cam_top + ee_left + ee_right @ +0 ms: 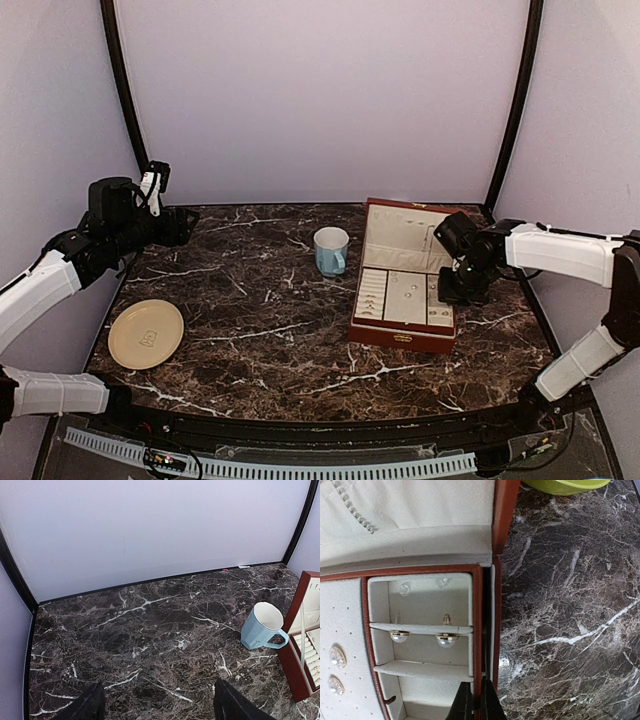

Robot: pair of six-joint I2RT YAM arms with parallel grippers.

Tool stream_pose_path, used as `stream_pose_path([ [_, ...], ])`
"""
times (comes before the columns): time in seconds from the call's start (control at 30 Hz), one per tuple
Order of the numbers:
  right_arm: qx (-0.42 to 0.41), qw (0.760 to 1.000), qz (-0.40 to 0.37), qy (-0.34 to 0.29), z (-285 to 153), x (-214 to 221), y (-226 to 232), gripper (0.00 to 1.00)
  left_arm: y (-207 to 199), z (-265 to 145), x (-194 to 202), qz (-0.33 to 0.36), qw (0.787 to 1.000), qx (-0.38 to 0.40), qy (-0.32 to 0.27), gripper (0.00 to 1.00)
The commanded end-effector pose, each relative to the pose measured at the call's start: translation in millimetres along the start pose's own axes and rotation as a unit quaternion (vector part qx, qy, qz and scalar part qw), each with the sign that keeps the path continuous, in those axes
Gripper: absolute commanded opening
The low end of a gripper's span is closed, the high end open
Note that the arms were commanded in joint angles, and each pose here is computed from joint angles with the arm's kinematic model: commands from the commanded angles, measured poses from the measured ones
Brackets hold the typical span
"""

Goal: Organize the mixed jewelry
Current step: Place the compartment layer in the jewelry box.

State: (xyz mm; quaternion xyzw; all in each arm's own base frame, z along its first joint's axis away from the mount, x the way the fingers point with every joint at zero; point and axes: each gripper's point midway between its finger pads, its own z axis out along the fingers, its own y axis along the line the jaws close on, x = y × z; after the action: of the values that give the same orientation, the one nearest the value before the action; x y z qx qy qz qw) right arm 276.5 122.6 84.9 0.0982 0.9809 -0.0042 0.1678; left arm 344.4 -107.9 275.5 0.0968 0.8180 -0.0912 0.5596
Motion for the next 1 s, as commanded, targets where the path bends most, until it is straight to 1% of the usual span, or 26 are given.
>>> stream_pose_path([
  [0.0, -0.027, 0.999, 0.022, -0.021, 0.2, -8.5, 9.2, 0.00, -0.1, -0.2, -1.8, 0.003, 1.000, 0.004, -0.010, 0.76],
  [0.13, -0.020, 0.999, 0.027, -0.022, 0.4, -6.4, 4.0, 0.00, -0.8, -0.7, -2.2, 0.002, 1.000, 0.007, -0.011, 0.77],
  [0.2, -0.020, 0.999, 0.027, -0.023, -0.7, -6.6, 3.9, 0.08, -1.2, -0.9, -2.1, 0.002, 1.000, 0.008, -0.011, 0.77],
  [0.27, -0.021, 0.999, 0.027, -0.025, -2.5, -7.1, 3.8, 0.13, -1.6, -1.0, -2.0, 0.001, 1.000, 0.009, -0.011, 0.77],
  [0.37, -0.020, 0.999, 0.029, -0.030, -7.5, -9.2, 2.5, 0.24, -1.7, -1.9, -2.8, 0.001, 1.000, 0.009, -0.012, 0.77],
  [0.7, -0.002, 0.998, 0.033, -0.047, -25.9, -10.6, -12.6, 0.37, -3.0, -3.0, -3.2, 0.000, 1.000, 0.013, -0.014, 0.77],
  [0.87, -0.006, 0.998, 0.036, -0.048, -22.0, -8.1, -12.4, 0.47, -2.9, -4.1, -4.1, -0.001, 1.000, 0.013, -0.016, 0.77],
  [0.97, -0.015, 0.997, 0.043, -0.068, -29.2, -15.9, -11.1, 0.51, -1.4, -6.0, -4.8, 0.000, 1.000, 0.009, -0.019, 0.77],
])
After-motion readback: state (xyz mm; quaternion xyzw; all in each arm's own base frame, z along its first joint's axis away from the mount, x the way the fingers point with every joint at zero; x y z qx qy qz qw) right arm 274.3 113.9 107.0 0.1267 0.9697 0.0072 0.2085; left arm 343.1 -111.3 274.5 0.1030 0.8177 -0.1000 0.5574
